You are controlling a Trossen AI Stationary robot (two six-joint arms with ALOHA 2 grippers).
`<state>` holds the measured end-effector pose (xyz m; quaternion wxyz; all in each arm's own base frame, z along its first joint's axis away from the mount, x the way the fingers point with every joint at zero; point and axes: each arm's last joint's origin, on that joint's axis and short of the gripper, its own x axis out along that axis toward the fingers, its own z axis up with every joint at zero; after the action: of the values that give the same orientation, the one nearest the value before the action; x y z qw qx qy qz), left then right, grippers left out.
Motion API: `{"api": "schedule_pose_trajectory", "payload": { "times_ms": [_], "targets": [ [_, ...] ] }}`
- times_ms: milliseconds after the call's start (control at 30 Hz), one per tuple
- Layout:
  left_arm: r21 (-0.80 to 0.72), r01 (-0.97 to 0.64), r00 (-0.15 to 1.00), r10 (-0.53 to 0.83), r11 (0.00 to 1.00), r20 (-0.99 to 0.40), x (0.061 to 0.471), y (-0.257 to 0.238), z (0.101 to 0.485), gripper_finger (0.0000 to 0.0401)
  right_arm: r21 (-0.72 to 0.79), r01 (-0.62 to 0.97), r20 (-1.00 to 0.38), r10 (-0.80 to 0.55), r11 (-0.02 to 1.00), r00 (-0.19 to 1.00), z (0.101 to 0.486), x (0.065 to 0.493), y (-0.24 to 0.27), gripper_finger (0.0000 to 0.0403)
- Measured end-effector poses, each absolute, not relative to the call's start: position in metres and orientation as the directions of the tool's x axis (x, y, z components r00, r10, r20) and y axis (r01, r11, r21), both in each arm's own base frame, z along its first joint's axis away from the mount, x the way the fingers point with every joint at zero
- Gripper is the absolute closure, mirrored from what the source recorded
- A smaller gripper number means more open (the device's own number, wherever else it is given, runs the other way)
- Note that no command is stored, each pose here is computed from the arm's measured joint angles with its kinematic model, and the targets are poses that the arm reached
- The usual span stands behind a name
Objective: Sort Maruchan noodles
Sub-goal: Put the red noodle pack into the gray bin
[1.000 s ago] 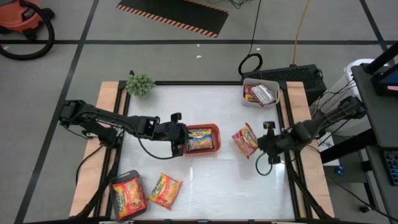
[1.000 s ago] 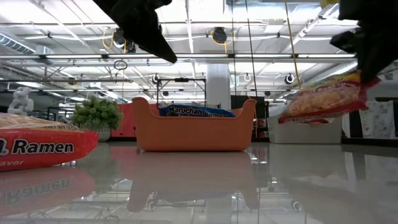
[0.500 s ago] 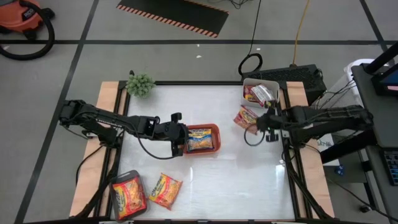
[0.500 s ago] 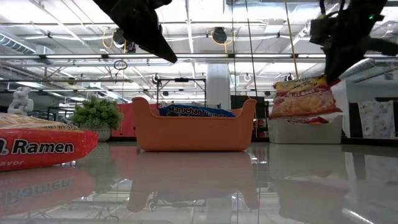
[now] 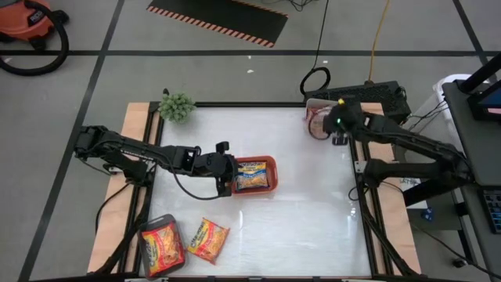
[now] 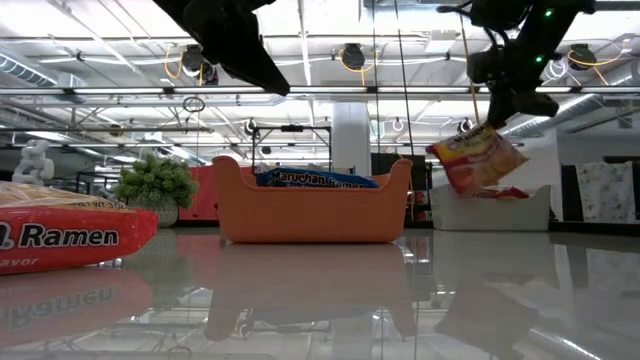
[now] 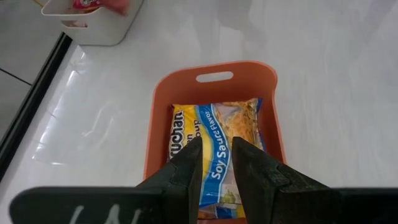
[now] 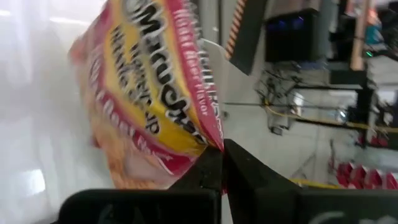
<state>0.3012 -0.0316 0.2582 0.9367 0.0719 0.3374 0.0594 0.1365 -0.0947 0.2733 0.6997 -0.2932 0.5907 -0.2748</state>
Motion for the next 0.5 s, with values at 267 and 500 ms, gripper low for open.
{"api": "schedule_pose_trajectory", "payload": {
  "times_ms": [267, 500],
  "targets": [
    [0.177, -0.061, 0.765, 0.16, 0.982, -0.624, 0.301, -0.032, 0.258, 0.0309, -0.777, 0.123, -0.601, -0.786, 0.617, 0.142, 0.283, 0.126, -0.127, 0.0403],
    [0.178, -0.06, 0.769, 0.159, 0.982, -0.619, 0.302, -0.032, 0.259, 0.0309, -0.744, 0.241, -0.601, -0.782, 0.624, 0.167, 0.281, 0.128, -0.14, 0.0403]
  ]
}}
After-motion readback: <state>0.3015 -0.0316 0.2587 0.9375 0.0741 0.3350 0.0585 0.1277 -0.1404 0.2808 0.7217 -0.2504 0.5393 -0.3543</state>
